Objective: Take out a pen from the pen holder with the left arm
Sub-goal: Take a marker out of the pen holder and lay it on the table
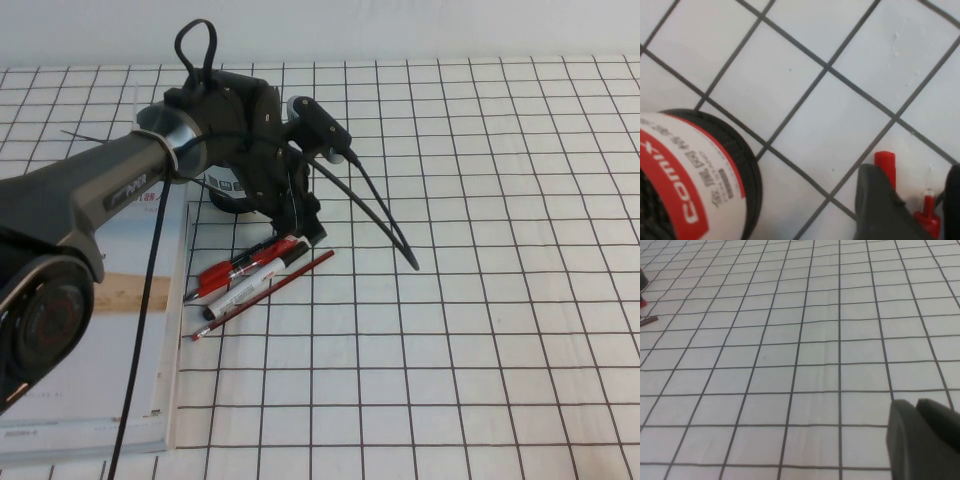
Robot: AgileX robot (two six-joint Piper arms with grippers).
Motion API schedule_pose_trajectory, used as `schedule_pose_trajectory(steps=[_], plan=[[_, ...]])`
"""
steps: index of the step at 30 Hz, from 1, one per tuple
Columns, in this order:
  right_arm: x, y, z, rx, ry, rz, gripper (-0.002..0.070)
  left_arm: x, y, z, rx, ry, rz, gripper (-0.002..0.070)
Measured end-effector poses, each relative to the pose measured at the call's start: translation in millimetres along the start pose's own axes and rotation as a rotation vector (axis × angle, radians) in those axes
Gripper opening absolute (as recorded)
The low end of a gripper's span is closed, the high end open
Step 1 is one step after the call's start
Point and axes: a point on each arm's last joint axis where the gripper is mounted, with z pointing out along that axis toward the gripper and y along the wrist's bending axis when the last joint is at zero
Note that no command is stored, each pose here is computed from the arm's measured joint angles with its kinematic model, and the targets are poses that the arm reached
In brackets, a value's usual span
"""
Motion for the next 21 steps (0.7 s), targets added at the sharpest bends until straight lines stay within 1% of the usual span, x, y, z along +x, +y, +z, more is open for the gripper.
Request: schedule_pose_trajectory(steps=[2,5,9,12,15,17,19,21], plan=[[0,0,0,0.000,0.000,0.000,-0.0015,0,-0.5,0,0.006,0.000,-0.010,0.0275],[0,0,0,0.000,0.000,0.000,-0.0015,1,-1.7,1,0.018,0.012,-0.027,0.0293],[0,0,0,0.000,0.000,0.000,-0.0015,1,-1.9,-7,0.026,0.026,-0.052,0.0297],[0,0,0,0.000,0.000,0.000,-0.0015,-1,-1.1,-23,0.025,0.016,-0.073,0.0276],[0,0,0,0.000,0.000,0.000,-0.0015,-4,0.8,-49,0.010,-0.013,-0.099,0.0222],[0,0,0,0.000,0.000,0.000,-0.0015,-6,1.1,-67,0.000,-0.033,-0.105,0.0159],[0,0,0,0.000,0.000,0.000,-0.0015,-6,1.0,-83,-0.009,-0.050,-0.106,0.0079],[0,0,0,0.000,0.000,0.000,-0.0015,-6,0.8,-99,-0.020,-0.071,-0.105,0.0036]])
